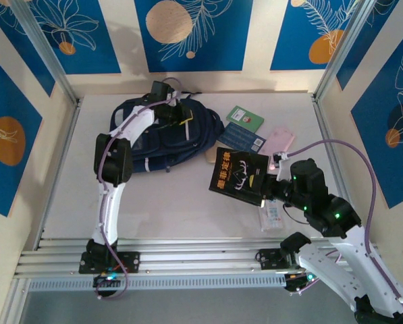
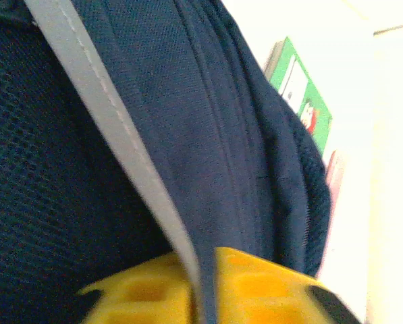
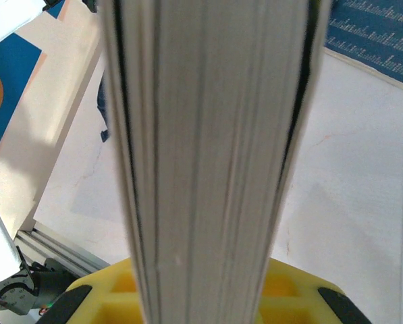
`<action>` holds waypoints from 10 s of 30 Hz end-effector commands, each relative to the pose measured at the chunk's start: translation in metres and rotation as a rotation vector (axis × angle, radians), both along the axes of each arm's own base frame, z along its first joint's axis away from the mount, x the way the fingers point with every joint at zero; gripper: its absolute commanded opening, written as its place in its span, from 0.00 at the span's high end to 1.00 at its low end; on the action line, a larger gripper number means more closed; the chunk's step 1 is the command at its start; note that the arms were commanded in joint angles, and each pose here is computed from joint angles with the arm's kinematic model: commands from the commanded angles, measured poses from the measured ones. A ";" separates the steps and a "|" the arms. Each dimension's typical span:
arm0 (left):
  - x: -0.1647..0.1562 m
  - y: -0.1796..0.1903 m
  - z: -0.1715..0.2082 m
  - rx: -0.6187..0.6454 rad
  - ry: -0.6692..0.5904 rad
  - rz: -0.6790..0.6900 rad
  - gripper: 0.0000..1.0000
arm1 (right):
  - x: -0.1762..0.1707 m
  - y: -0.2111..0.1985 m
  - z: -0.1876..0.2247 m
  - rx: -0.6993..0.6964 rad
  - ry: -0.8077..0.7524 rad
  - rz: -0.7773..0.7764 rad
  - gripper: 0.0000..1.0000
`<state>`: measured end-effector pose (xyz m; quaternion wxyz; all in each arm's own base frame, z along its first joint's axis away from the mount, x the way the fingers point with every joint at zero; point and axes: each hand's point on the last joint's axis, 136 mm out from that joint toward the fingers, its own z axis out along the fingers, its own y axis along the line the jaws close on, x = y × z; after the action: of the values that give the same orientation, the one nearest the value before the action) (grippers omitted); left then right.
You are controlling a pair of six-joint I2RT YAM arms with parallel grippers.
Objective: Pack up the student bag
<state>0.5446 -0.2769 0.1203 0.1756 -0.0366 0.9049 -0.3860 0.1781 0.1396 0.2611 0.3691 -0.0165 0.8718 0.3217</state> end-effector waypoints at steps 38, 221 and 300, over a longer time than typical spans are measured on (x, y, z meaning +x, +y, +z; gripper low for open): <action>-0.166 0.058 0.260 -0.140 -0.371 -0.139 1.00 | 0.046 0.026 0.062 0.423 0.099 0.046 1.00; -0.062 -0.134 -0.042 0.274 -0.076 -0.233 0.48 | 0.261 -0.038 -0.173 0.178 0.770 -0.363 1.00; -0.135 0.019 0.233 -0.791 -0.491 0.526 1.00 | 0.121 0.063 0.074 0.577 0.128 0.044 0.34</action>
<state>0.4030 -0.2723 0.2937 0.4128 -0.1320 0.7095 -0.5557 0.3057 0.1801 0.3297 0.3932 0.0220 0.7901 0.4697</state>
